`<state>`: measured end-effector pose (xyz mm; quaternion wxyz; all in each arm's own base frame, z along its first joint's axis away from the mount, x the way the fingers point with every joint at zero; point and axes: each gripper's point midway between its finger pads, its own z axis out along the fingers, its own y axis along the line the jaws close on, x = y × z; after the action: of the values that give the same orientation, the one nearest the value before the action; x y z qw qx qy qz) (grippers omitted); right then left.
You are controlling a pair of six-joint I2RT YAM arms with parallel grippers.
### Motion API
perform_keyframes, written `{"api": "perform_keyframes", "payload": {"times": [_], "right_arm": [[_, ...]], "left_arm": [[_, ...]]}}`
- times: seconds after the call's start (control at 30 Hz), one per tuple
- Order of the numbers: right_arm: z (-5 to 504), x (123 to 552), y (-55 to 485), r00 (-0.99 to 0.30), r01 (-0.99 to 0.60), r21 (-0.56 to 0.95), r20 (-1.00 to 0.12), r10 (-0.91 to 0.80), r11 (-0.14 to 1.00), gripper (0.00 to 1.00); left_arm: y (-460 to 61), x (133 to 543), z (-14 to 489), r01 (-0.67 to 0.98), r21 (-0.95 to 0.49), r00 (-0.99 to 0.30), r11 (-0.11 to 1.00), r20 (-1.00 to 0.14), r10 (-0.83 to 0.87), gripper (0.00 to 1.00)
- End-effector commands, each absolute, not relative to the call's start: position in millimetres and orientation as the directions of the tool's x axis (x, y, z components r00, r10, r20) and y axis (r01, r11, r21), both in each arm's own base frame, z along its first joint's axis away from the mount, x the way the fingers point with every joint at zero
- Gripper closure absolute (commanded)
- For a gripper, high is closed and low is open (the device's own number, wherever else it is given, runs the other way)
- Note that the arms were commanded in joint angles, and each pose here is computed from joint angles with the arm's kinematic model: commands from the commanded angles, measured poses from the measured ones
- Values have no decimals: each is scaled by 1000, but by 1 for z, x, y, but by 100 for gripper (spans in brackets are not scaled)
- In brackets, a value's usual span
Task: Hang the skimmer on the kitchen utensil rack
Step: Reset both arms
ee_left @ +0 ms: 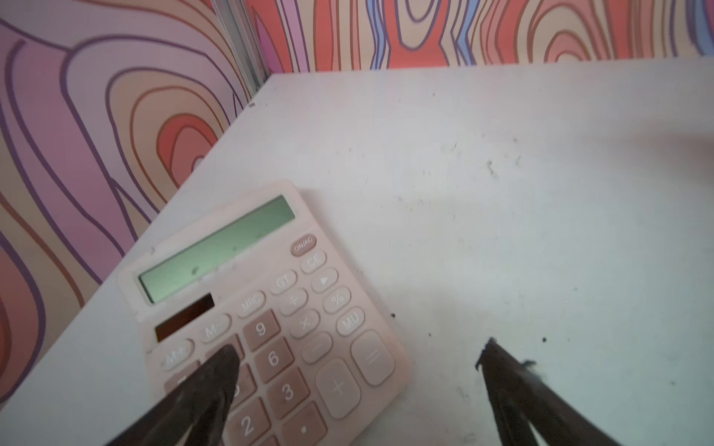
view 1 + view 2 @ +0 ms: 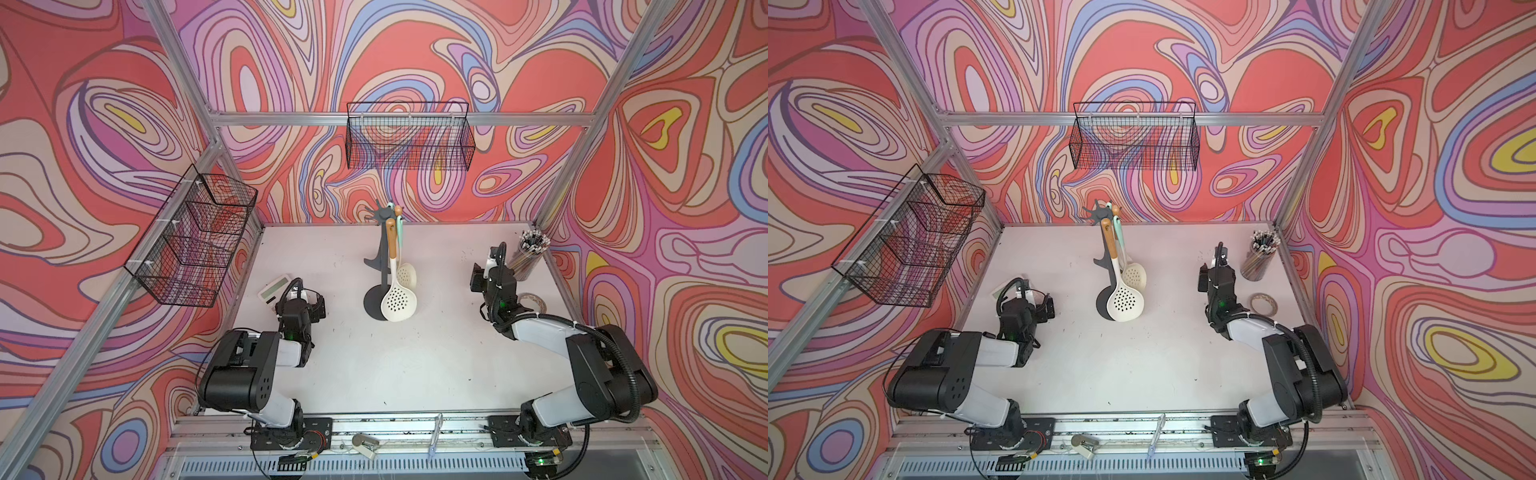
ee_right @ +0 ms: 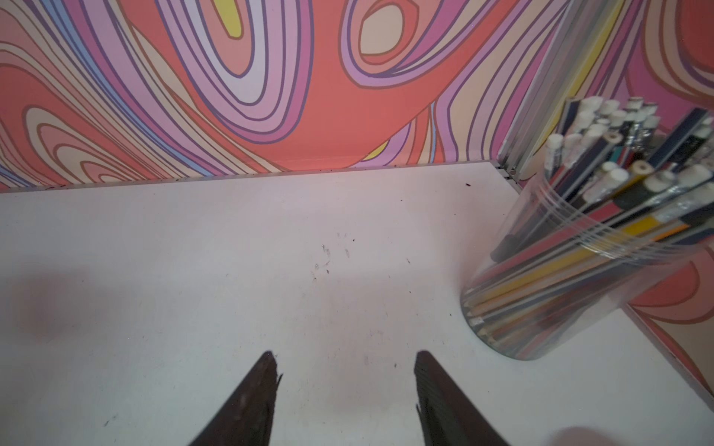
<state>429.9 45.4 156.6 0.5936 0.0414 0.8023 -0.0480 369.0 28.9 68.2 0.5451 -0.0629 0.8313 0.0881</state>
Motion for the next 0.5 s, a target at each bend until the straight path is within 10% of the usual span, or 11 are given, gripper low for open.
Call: {"api": "perform_keyframes", "payload": {"times": [0.0, 0.47], "right_arm": [[155, 425, 21, -274, 196, -66, -962, -10, 978, 41], [126, 423, -14, -225, 190, -23, -974, 21, 982, 38]], "left_arm": [[26, 389, 92, -194, 37, -316, 980, -948, -27, 0], [25, 390, 91, -186, 34, -338, 982, -941, -31, 0]]}}
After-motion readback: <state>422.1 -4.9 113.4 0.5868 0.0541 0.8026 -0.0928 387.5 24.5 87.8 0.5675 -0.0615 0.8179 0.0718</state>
